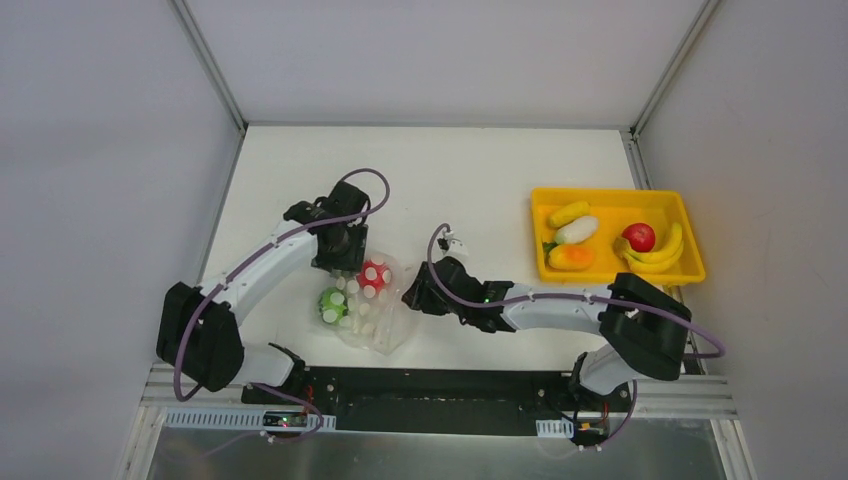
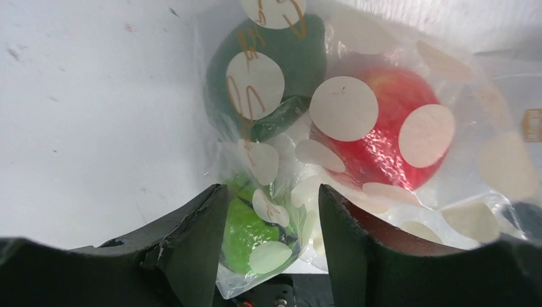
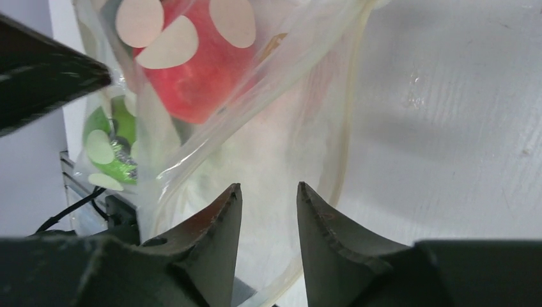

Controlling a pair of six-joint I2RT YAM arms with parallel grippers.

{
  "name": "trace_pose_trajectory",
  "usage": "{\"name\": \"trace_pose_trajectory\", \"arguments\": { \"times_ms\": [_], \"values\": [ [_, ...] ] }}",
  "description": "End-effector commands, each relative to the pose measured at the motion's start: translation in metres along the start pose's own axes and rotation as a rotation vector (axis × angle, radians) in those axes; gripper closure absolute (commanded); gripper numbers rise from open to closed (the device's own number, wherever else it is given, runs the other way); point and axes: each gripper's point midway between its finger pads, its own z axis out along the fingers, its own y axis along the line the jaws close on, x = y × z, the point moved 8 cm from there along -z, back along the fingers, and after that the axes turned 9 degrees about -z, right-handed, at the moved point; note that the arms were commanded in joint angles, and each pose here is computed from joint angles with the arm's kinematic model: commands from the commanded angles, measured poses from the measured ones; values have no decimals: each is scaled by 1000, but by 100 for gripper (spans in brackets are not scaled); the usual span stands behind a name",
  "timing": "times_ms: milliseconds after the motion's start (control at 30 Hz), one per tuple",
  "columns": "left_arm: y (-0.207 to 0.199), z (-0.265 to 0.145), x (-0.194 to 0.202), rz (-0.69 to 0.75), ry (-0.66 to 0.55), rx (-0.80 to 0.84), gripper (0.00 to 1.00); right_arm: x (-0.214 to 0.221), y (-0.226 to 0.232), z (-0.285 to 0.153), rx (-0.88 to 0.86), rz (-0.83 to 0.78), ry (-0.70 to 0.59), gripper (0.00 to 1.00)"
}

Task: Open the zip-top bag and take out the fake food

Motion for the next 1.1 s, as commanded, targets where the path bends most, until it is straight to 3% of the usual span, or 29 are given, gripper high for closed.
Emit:
{"name": "trace_pose_trajectory", "arguments": {
  "times_ms": [0, 133, 400, 667, 1067],
  "values": [
    [12, -25, -13, -51, -175, -17, 44, -9, 15, 17, -72, -32, -67, 61],
    [6, -30, -25, -51, -206, 18, 46, -10, 19, 30, -114, -40, -96, 61],
    [-18, 6, -29, 0, -31, 61, 63, -12, 14, 43, -163, -42, -160, 55],
    [-27, 26, -23, 25, 98, 70, 68, -17, 14, 54, -210, -34, -209, 39],
    [-35, 31, -21, 36, 148, 118, 69, -24, 6, 66, -147, -69, -287, 20]
  ]
}}
